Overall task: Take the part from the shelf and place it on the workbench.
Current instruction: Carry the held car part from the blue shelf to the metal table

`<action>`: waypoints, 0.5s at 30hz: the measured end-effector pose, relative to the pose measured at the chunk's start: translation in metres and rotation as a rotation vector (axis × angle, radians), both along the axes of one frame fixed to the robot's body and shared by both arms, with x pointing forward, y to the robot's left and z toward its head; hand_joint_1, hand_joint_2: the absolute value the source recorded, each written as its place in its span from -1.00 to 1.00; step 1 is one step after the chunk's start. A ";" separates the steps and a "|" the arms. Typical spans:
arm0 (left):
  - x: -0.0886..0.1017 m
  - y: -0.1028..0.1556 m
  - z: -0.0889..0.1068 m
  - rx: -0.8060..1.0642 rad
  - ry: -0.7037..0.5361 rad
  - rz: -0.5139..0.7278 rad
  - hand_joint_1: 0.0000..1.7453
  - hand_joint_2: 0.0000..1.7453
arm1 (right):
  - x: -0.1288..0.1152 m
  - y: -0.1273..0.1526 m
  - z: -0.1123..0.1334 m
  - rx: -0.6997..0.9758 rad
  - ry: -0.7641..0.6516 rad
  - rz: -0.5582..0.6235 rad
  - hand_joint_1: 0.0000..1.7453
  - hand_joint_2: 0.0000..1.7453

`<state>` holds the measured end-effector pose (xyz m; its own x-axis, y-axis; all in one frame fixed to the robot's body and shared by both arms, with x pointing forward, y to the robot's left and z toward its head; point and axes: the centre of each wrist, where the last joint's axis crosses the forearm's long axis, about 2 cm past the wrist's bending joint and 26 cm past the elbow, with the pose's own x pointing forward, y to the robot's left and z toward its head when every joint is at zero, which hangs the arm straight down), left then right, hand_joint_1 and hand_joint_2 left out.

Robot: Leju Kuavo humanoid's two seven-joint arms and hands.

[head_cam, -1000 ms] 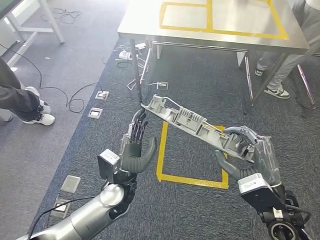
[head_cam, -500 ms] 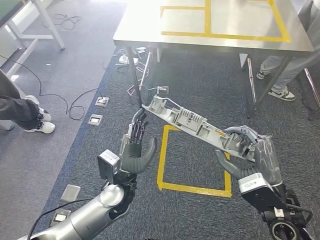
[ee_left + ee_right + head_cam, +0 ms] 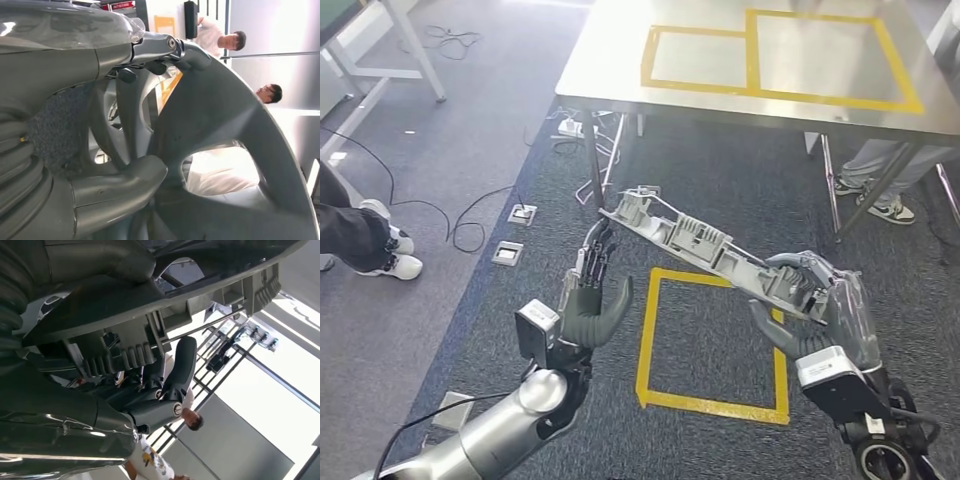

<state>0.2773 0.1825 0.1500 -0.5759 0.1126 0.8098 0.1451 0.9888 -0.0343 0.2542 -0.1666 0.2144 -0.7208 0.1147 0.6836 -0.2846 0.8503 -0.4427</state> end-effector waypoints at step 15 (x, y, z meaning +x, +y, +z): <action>-0.001 0.000 0.000 0.001 0.000 0.004 -1.00 1.00 | 0.000 0.001 -0.001 0.003 0.000 0.003 1.00 1.00</action>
